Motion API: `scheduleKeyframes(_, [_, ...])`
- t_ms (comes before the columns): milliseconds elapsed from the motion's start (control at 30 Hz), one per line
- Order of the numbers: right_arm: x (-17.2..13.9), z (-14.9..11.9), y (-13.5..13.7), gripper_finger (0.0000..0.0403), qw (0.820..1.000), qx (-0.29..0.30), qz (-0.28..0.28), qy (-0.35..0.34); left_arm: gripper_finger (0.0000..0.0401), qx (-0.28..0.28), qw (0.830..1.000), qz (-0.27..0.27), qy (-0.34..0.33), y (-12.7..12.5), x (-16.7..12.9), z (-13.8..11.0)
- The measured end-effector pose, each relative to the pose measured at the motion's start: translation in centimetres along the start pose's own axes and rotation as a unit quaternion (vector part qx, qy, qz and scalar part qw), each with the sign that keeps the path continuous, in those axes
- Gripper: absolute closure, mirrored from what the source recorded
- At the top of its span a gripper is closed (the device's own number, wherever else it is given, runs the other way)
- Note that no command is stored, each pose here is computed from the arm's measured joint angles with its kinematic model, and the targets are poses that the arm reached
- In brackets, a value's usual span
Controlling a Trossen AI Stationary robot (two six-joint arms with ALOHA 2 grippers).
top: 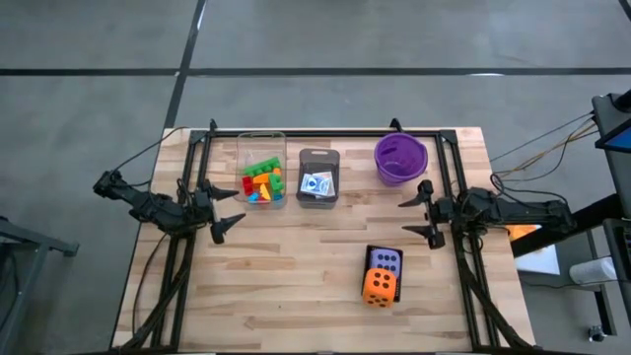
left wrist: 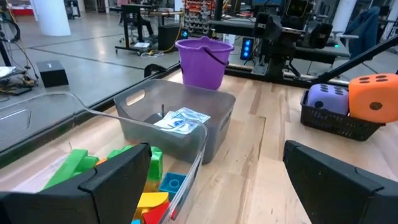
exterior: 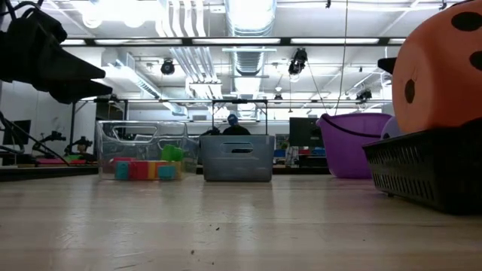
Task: Pick & Place Toys
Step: Return to Home Position
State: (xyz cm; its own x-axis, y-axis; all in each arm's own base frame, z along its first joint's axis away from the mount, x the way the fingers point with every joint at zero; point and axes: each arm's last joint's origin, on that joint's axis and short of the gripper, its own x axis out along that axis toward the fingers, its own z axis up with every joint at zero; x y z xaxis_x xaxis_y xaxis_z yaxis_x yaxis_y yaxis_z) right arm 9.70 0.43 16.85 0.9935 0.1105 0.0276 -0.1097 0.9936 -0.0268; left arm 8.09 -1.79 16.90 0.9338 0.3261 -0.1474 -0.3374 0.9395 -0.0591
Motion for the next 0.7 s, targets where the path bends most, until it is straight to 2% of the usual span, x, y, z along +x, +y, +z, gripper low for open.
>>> scheduleKeyframes(700, [0.20,-0.13,-0.03,0.0112,1.000,0.002,-0.001,0.011,0.0034,0.002,1.000,0.001,0.001,0.00,0.01,-0.03])
